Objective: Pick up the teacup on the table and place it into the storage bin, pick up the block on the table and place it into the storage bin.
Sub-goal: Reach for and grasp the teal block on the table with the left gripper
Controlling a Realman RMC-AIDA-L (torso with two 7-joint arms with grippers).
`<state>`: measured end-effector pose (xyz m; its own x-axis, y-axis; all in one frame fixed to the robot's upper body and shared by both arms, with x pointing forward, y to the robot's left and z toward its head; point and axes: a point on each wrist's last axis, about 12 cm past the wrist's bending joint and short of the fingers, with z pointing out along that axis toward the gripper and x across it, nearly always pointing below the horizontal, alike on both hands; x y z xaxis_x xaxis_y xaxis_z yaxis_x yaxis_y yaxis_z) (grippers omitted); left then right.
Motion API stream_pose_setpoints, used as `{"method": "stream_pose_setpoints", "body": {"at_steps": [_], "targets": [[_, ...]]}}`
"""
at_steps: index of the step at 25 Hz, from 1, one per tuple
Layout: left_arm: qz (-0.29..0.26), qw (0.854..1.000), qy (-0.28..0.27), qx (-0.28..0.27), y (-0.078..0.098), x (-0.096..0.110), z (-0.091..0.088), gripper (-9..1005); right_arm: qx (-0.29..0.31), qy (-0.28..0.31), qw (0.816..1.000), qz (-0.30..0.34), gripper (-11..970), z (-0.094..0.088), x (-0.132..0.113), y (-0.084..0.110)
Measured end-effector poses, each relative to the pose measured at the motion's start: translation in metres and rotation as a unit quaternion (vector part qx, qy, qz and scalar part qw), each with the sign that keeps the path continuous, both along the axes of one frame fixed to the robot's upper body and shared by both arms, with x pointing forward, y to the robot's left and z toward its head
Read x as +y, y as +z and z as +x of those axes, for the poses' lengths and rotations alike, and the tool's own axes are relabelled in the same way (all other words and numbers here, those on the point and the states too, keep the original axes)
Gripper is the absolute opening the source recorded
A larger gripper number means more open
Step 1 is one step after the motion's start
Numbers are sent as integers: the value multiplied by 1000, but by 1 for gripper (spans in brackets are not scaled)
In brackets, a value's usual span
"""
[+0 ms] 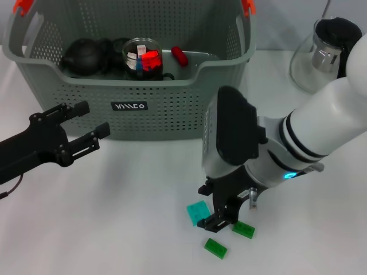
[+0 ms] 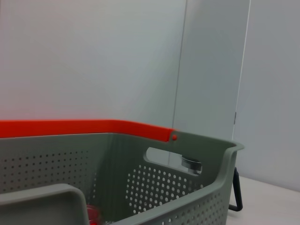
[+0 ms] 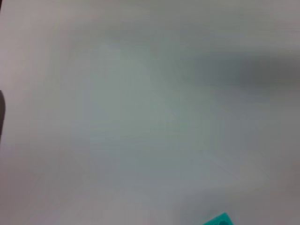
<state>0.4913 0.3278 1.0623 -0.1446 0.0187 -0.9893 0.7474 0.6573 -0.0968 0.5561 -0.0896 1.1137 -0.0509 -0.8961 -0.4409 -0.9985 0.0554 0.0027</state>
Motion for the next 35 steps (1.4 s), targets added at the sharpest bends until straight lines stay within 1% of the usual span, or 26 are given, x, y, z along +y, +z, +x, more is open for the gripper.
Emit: {"method": "stream_pose_setpoints", "body": {"at_steps": [4, 9, 17, 25, 35], "targets": [[1, 1000, 0, 0, 0, 0, 0, 690, -12, 11, 1000, 0, 629, -1, 4, -4], [0, 1000, 0, 1, -1, 0, -1, 690, -16, 19, 1000, 1, 697, -3, 8, -7], [1, 1000, 1, 1, -1, 0, -1, 690, -13, 22, 1000, -8, 696, -1, 9, -14], [1, 1000, 2, 2, -2, 1, -2, 691, -22, 25, 999, -3, 697, 0, 11, -15], [4, 1000, 6, 3, -2, 1, 0, 691, -4, 17, 1000, -14, 696, 2, 10, -20]]}}
